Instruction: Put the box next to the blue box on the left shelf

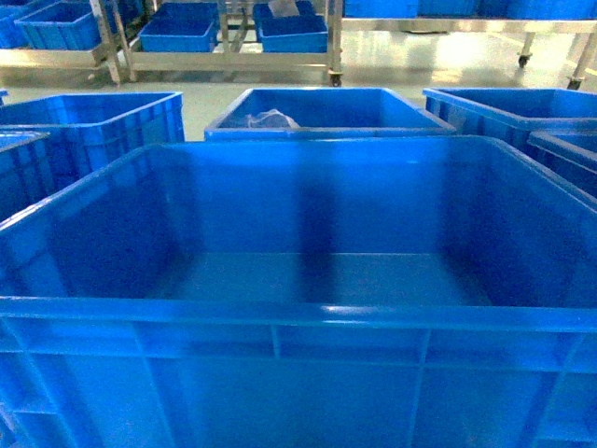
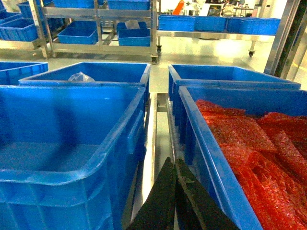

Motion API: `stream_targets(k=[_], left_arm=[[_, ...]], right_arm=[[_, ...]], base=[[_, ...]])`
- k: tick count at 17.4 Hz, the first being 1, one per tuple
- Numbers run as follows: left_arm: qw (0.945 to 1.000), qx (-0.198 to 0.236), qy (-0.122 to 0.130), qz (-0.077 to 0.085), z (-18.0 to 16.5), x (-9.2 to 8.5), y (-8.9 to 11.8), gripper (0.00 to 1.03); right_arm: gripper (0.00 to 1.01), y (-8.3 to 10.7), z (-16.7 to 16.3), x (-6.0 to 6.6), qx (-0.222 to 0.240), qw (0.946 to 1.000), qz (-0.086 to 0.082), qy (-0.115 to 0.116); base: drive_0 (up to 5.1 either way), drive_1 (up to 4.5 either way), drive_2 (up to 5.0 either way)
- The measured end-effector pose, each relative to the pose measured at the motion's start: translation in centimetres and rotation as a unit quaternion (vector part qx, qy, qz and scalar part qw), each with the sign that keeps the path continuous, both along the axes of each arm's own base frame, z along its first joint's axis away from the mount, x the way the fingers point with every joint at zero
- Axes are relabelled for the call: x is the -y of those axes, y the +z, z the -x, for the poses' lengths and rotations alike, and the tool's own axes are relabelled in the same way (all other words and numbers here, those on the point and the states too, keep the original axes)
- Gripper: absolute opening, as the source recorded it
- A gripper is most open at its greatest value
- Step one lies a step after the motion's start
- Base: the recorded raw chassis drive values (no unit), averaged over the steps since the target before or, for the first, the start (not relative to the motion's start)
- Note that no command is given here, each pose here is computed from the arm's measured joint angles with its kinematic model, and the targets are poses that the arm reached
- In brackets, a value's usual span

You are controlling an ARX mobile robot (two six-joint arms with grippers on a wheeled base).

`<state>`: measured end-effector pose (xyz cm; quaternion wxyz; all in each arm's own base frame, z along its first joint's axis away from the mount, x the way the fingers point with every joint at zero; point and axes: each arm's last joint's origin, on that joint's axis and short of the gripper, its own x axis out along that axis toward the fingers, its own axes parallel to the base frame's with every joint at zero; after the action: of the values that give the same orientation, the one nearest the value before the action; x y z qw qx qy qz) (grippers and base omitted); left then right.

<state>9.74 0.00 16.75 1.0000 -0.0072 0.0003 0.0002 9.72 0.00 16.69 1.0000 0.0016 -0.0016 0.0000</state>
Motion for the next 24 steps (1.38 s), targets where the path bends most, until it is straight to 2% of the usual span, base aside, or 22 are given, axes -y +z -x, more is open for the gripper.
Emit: stream_targets(k=[1,2,8,9,10,24], left_arm=[[1.0,0.0,0.0,0.0,0.0,0.0,0.0,0.03],[1.0,0.0,0.0,0.0,0.0,0.0,0.0,0.13],[1.0,0.0,0.0,0.0,0.0,0.0,0.0,0.88],[1.0,0.0,0.0,0.0,0.0,0.0,0.0,1.0],[1.0,0.0,0.0,0.0,0.0,0.0,0.0,0.97],[1.0,0.0,0.0,-0.001,0.0,0.0,0.0,0.98]], right_arm=[[0.06,-0.01,0.0,0.0,0.0,1.0,0.0,0.0],[0.19,0.0,0.0,0.0,0.0,1.0,0.0,0.0],[0.92,0.0,0.0,0.0,0.0,1.0,0.0,0.0],[1.0,0.0,0.0,0.0,0.0,1.0,0.0,0.0],[0.97,0.0,0.0,0.0,0.0,1.0,0.0,0.0],[0.98,0.0,0.0,0.0,0.0,1.0,0.0,0.0]], base=[[0.0,0.0,0.0],[0.0,0.0,0.0],[0.0,0.0,0.0],[0.0,0.0,0.0],[0.0,0.0,0.0],[0.0,0.0,0.0]])
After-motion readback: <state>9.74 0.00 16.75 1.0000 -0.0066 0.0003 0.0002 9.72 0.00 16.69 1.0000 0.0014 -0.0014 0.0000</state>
